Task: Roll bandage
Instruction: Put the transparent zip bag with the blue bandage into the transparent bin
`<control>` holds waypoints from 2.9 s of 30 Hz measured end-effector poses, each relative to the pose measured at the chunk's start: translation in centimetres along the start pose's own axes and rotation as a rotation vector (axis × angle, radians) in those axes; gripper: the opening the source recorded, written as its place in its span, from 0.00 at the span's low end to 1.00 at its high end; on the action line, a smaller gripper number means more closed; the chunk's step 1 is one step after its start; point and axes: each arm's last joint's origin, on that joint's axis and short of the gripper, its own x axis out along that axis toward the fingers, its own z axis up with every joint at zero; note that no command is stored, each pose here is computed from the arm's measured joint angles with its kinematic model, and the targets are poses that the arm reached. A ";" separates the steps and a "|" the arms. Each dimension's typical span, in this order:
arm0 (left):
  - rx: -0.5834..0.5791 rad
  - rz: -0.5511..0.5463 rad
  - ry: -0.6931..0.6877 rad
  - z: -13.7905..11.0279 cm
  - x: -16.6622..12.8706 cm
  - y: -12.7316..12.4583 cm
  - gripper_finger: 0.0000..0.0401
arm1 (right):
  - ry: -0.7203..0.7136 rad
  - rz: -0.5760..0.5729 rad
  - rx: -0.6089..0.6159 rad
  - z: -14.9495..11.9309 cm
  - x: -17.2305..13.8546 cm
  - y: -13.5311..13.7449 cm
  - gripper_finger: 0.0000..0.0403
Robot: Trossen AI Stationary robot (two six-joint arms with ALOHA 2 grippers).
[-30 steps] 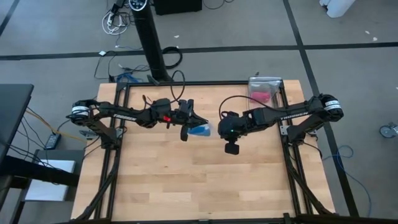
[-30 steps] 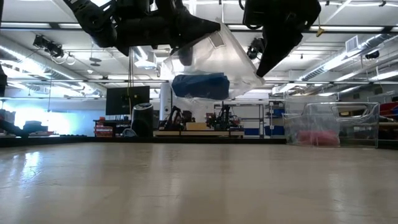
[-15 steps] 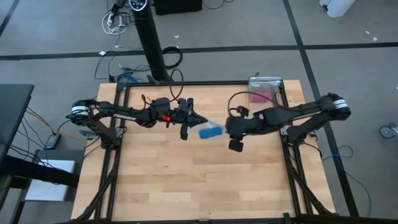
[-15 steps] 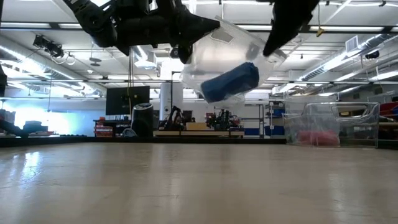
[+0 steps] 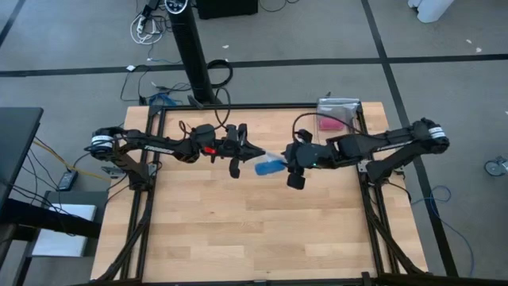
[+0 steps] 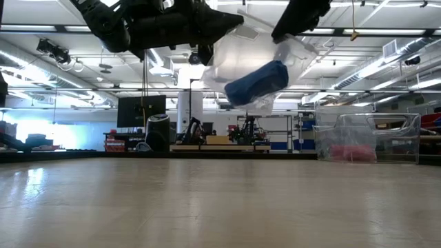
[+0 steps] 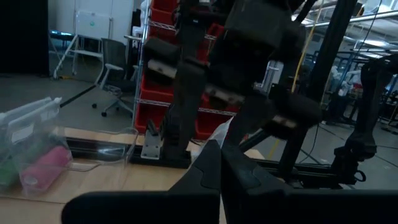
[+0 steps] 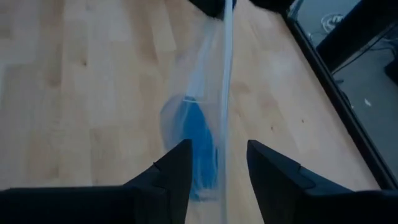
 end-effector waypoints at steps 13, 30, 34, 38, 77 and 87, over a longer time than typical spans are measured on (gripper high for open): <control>-0.010 0.010 -0.005 0.2 -0.2 0.6 0.05 | -0.045 -0.010 -0.082 0.4 -0.5 -0.4 0.01; -0.014 0.098 0.166 -1.1 -2.3 4.8 0.29 | 0.077 -0.243 -0.261 0.5 -7.2 -6.8 0.00; 0.019 0.088 0.085 -1.3 -3.3 4.9 0.29 | 0.148 -0.287 -0.305 -0.3 -8.0 -8.7 0.00; 0.011 0.101 0.024 -1.6 -4.4 5.2 0.29 | 0.184 -0.349 -0.311 -0.9 -8.9 -10.7 0.00; -0.030 0.079 -0.059 -3.2 -6.9 4.5 0.29 | 0.532 -0.360 -0.360 -14.4 -0.7 -19.7 0.00; -0.033 0.079 -0.058 -3.2 -6.9 4.5 0.29 | 0.522 -0.409 -0.246 -14.7 -0.6 -19.9 0.11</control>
